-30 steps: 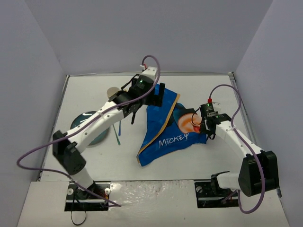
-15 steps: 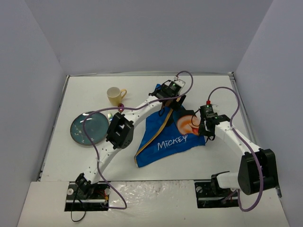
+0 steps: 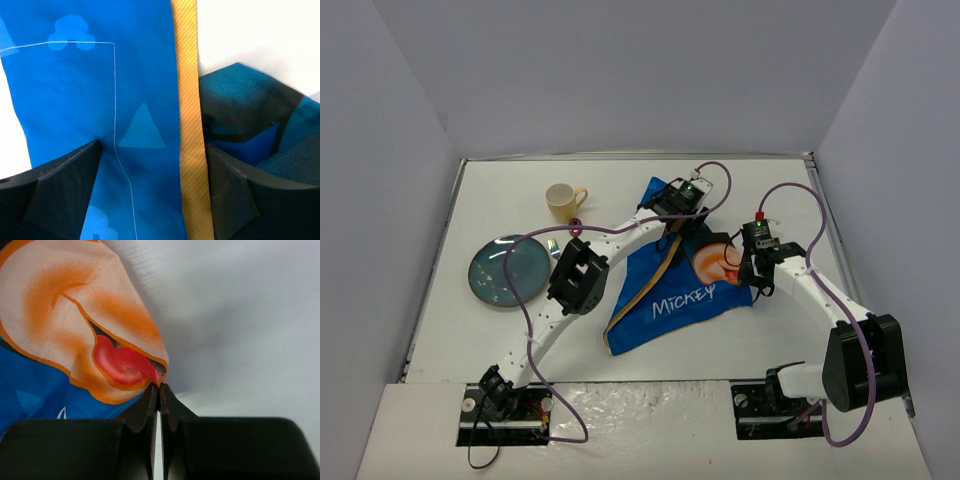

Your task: Set the dinner table for one person

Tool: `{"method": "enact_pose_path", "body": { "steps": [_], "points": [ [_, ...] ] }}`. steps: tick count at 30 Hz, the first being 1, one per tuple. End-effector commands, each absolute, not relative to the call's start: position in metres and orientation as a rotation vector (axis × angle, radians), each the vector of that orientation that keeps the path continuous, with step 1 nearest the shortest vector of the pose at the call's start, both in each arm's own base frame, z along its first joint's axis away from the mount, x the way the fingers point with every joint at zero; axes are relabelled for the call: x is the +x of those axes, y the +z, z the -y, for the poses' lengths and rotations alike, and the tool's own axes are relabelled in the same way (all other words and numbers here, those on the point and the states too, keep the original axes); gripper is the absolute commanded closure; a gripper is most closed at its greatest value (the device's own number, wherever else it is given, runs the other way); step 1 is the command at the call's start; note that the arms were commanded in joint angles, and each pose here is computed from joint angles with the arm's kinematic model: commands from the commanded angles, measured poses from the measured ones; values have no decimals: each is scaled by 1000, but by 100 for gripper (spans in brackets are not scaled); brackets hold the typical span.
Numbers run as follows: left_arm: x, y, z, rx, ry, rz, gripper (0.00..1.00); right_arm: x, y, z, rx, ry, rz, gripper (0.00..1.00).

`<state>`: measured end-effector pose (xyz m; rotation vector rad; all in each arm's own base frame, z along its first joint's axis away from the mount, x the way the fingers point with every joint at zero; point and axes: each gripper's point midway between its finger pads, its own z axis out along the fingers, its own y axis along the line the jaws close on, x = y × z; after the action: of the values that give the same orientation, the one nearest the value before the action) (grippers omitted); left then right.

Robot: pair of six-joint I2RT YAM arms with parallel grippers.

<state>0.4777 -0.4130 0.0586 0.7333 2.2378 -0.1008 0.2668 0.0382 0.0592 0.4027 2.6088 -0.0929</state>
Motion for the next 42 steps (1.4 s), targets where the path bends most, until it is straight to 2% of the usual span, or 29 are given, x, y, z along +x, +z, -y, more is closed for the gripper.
{"method": "enact_pose_path", "body": {
  "steps": [1,8,11,23,30,34,37,39,42],
  "points": [
    [487,121,414,684,-88,-2117,31,271,62,-38,412,-83,-2584,100],
    [485,124,404,684,-41,-2130,44,271,64,-37,409,-86,-2578,100],
    [485,141,395,681,-8,-2108,56,272,66,-35,418,-95,-2566,100],
    [494,210,348,576,24,-2050,91,280,74,-24,479,-130,-2521,100],
    [503,230,294,388,-4,-2106,92,289,87,-1,599,-149,-2463,100],
    [483,216,268,206,-89,-2231,93,291,98,11,684,-130,-2403,100],
    [449,183,251,38,-222,-2327,93,290,106,17,713,-139,-2359,100],
    [446,179,249,-13,-301,-2304,87,288,106,21,723,-161,-2351,100],
    [413,154,224,-119,-323,-2334,78,284,103,28,783,-162,-2334,100]
  ]
}}
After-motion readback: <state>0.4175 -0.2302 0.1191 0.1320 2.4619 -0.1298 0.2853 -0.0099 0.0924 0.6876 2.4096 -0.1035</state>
